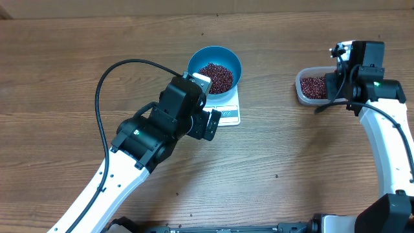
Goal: Scoop item into bowl and weigh 150g on scale
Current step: 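Move the empty scoop right back to the bean container, then lower the red scoop into the bean container and open the right gripper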
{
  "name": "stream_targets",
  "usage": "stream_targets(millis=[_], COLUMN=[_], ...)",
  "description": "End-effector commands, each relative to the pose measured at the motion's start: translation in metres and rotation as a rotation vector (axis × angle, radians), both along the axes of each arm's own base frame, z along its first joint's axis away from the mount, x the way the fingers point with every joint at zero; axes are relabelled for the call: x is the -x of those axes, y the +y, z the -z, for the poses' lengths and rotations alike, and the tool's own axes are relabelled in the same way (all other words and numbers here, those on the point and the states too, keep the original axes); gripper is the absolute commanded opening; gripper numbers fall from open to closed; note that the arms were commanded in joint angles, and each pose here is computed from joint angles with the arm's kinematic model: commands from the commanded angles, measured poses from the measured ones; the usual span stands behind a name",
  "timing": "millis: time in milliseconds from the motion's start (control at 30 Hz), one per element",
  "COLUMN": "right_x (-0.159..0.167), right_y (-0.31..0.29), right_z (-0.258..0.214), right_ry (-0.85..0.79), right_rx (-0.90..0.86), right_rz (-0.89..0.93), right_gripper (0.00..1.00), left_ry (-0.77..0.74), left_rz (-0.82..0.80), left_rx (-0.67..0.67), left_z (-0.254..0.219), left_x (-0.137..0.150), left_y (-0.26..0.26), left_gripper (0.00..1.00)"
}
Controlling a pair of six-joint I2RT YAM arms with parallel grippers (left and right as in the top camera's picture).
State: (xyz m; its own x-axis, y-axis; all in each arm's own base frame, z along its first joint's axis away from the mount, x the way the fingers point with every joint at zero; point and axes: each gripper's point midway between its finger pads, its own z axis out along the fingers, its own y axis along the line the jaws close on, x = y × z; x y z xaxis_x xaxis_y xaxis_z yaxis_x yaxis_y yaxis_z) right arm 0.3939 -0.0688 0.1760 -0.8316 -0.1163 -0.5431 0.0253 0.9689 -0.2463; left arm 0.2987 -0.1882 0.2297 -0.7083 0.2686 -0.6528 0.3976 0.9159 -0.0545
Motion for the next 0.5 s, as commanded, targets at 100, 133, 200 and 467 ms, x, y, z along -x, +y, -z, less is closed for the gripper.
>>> stream_targets(millis=[100,133,200,467], right_x=[-0.001,-0.001,-0.002,0.004], right_y=[0.007,0.008,0.01,0.011], right_z=[-0.011,-0.01,-0.006,0.026], right_ry=[-0.126,-0.131,-0.149,-0.141], right_rx=[-0.29,-0.327,-0.422,-0.684], right_rz=[0.335,0.373,0.493,0.963], right_gripper=[0.04,0.04,0.04,0.04], left_ry=[0.003,0.003,0.003,0.003], left_rz=[0.007,0.007,0.007,0.007], left_rx=[0.003,0.003,0.003,0.003], left_z=[0.001,0.001,0.001,0.001], left_x=[-0.001,-0.001,-0.001,-0.001], left_y=[-0.002,-0.002,-0.002,-0.002], left_gripper=[1.0,1.0,0.99,0.99])
